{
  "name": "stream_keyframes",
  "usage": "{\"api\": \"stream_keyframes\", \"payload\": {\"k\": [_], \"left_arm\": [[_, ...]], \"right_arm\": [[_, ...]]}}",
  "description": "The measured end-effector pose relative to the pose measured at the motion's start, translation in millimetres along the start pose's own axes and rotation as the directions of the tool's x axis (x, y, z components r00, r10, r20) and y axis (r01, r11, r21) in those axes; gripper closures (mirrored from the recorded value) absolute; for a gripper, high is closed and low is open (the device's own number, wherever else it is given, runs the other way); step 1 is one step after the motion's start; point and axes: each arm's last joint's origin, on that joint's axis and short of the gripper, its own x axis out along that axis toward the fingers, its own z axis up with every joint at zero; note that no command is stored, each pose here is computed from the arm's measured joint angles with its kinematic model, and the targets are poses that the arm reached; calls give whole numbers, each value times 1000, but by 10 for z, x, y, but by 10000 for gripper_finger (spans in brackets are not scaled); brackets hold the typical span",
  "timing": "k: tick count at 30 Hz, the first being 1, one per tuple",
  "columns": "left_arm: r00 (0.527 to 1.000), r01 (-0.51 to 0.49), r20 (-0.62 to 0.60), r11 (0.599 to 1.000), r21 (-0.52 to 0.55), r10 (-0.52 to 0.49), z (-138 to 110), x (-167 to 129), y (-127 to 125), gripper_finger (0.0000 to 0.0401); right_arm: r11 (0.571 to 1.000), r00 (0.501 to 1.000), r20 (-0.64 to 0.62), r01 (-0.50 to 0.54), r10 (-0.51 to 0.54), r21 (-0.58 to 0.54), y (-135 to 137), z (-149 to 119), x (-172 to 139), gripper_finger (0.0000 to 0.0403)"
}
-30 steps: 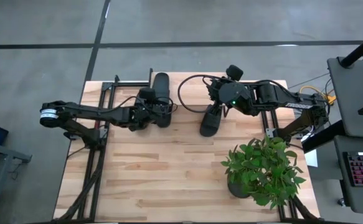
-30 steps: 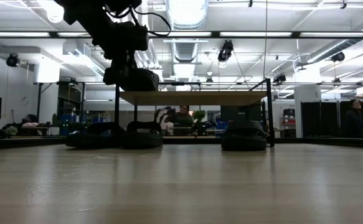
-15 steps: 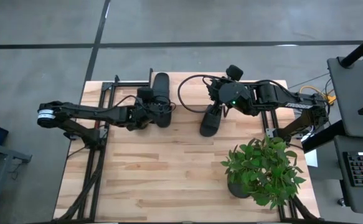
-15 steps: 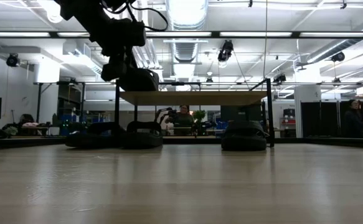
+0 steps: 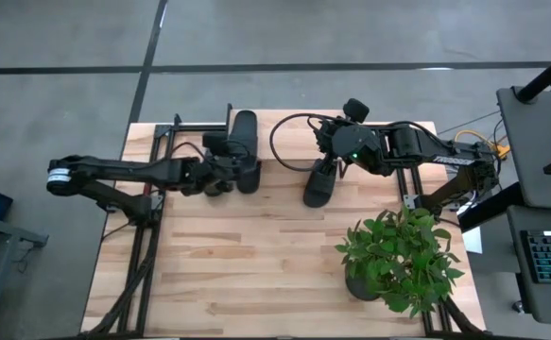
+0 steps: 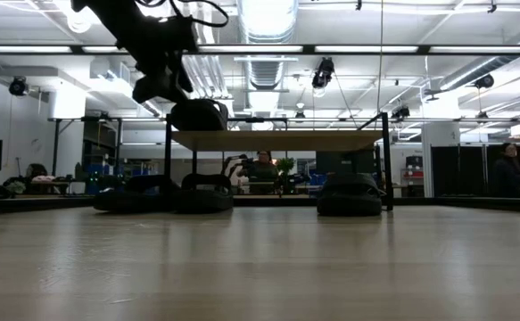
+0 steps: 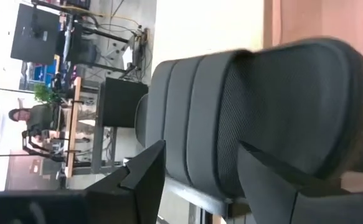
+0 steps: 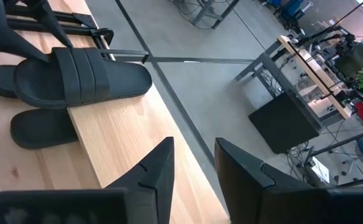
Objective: Pick and place slides into the shelf
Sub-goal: Put the black slipper on the shelf
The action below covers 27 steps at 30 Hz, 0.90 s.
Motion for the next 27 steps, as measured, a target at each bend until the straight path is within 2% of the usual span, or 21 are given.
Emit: {"api": "stream_keyframes", "payload": {"k": [4, 10, 17, 21, 25, 27], "left_arm": [[1000, 0, 4, 1000, -25, 0, -46, -72, 50, 222], [997, -2, 70, 990, -140, 12, -129, -256, 211, 222], [967, 136, 246, 945, -297, -62, -250, -498, 370, 223], [964, 161, 254, 928, -336, -76, -335, -531, 347, 224], [945, 267, 279, 895, -358, -170, -385, -536, 280, 224], [944, 282, 269, 891, -357, -191, -399, -525, 250, 224]], "right_arm": [[1000, 1000, 0, 0, 0, 0, 0, 0, 0, 294], [1000, 1000, 0, 0, 0, 0, 0, 0, 0, 300], [999, 999, 4, -43, 43, 0, 12, 1, 0, 299], [999, 999, 5, -54, 54, 0, 16, 1, 0, 299], [998, 998, -1, -57, 57, 20, 18, -7, 0, 303], [995, 996, -3, -94, 94, 24, 28, -12, 0, 302]]}}
